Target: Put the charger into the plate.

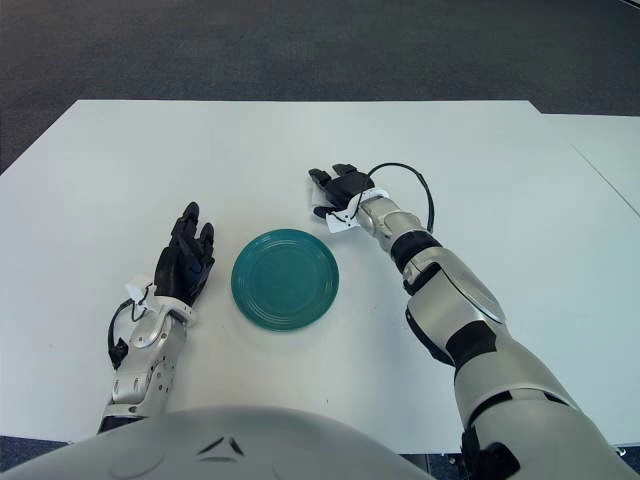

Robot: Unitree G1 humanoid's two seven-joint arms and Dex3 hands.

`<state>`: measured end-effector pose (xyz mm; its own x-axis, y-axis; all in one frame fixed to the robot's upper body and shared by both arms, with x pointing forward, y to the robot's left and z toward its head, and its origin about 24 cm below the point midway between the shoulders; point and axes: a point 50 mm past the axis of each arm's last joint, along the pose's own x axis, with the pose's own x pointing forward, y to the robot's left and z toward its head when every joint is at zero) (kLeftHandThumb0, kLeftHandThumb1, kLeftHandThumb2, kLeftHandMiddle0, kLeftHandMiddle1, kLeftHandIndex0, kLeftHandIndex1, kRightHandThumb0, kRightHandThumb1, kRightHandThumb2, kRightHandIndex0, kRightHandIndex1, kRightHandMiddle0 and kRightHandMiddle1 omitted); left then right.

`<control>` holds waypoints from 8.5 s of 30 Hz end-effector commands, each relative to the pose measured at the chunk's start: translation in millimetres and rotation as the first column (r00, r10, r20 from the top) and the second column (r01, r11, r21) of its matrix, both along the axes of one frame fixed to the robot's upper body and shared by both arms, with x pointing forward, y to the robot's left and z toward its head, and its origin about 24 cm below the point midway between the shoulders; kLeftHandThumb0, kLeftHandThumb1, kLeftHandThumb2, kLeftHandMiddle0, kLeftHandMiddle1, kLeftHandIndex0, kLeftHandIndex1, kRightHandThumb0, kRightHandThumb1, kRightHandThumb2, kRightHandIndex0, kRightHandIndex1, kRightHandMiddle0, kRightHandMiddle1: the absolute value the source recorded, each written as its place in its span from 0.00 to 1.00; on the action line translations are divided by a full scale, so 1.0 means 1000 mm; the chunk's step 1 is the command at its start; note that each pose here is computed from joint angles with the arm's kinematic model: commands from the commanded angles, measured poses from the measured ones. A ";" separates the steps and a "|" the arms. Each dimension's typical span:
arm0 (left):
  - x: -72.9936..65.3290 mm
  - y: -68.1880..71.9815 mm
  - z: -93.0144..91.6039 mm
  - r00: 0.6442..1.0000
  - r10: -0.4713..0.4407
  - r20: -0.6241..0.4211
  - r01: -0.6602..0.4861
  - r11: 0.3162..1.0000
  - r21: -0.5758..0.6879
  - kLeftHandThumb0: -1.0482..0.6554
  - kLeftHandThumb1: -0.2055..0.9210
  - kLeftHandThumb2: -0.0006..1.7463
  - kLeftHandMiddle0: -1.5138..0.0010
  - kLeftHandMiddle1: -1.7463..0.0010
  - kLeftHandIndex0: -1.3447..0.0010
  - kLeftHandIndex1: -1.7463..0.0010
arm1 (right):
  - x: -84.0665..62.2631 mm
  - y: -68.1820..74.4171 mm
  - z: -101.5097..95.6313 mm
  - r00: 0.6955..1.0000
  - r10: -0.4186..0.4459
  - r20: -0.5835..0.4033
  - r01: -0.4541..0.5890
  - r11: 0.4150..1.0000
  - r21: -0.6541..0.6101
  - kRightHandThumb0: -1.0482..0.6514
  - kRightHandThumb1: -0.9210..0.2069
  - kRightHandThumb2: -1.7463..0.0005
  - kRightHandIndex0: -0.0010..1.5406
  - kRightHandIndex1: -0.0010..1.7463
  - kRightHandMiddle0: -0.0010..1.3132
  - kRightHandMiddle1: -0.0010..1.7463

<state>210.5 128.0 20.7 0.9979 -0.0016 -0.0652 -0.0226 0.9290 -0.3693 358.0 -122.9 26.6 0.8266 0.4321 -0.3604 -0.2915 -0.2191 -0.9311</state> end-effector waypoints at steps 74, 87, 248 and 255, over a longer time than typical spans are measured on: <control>-0.012 0.006 0.009 1.000 0.025 -0.009 -0.025 1.000 -0.002 0.00 1.00 0.56 1.00 1.00 1.00 1.00 | -0.041 -0.002 -0.057 0.981 -0.057 -0.186 0.064 0.997 0.031 0.00 0.00 0.53 0.10 0.01 0.04 0.10; -0.012 0.008 0.010 0.999 0.038 0.009 -0.038 0.999 0.002 0.00 1.00 0.57 1.00 1.00 1.00 1.00 | -0.042 -0.002 -0.056 0.993 -0.064 -0.100 0.075 0.991 0.114 0.00 0.00 0.59 0.04 0.85 0.00 0.78; -0.006 0.008 0.008 0.998 0.069 0.015 -0.070 0.997 0.031 0.00 1.00 0.60 1.00 1.00 1.00 1.00 | -0.056 0.023 0.101 0.897 0.155 0.415 -0.341 0.839 0.425 0.34 0.55 0.24 0.76 1.00 0.47 1.00; -0.006 0.009 0.008 0.998 0.060 0.014 -0.061 0.996 0.071 0.00 1.00 0.61 1.00 1.00 1.00 1.00 | -0.068 0.029 0.109 0.872 0.220 0.437 -0.411 0.814 0.411 0.34 0.53 0.26 0.74 1.00 0.45 1.00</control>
<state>201.2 138.2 26.5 0.9957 0.0657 -0.0659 -0.0831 0.9467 -0.3113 295.1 -92.1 128.7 0.6604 0.7140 0.2327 0.0765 0.2443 -0.9667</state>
